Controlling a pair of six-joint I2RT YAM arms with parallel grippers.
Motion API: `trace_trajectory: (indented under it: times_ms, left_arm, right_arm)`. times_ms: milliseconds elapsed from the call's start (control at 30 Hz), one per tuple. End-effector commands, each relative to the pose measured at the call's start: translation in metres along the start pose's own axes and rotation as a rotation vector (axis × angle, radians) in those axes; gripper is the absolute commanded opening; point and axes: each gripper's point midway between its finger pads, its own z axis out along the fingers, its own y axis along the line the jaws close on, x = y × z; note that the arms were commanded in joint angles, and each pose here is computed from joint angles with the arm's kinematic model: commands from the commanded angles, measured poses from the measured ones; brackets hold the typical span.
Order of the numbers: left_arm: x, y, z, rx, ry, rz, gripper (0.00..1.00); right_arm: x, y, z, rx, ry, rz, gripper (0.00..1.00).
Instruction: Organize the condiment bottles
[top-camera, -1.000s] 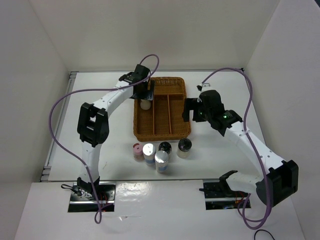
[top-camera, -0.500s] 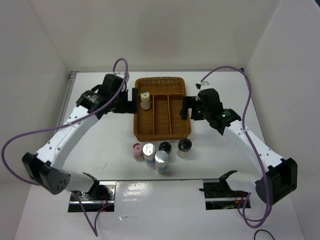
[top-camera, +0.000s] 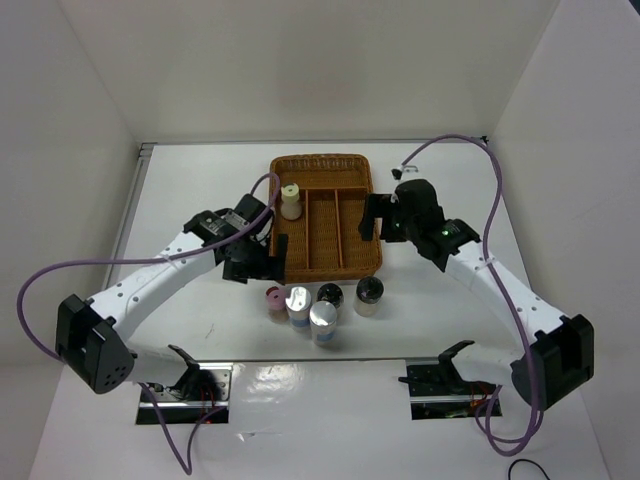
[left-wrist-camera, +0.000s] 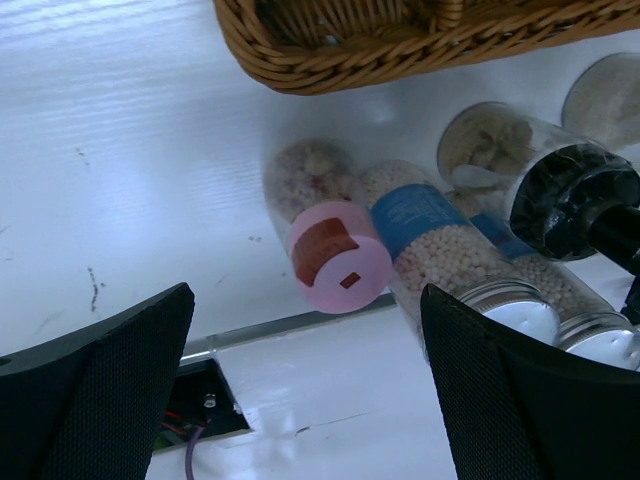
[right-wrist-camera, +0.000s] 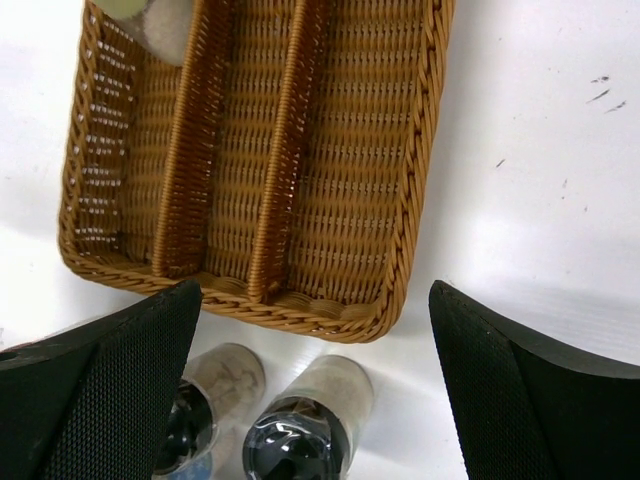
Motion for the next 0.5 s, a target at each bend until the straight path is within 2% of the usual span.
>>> trace_trajectory:
  times_ms: [0,267,467]
  left_arm:
    - [0.009,-0.016,0.004,0.070,0.022,-0.017,1.00]
    - [0.020,-0.018,0.023,0.041,0.054,0.011,0.99]
    - [0.034,-0.004,0.037,-0.034,0.086,0.006,0.97]
  right_arm:
    - [-0.013,0.007,-0.012,-0.027,-0.079,0.051,0.99]
    - [-0.007,0.003,-0.026,-0.025,-0.097,0.084,0.99]
    - [-0.003,0.001,-0.029,-0.027,-0.100,0.093,0.99]
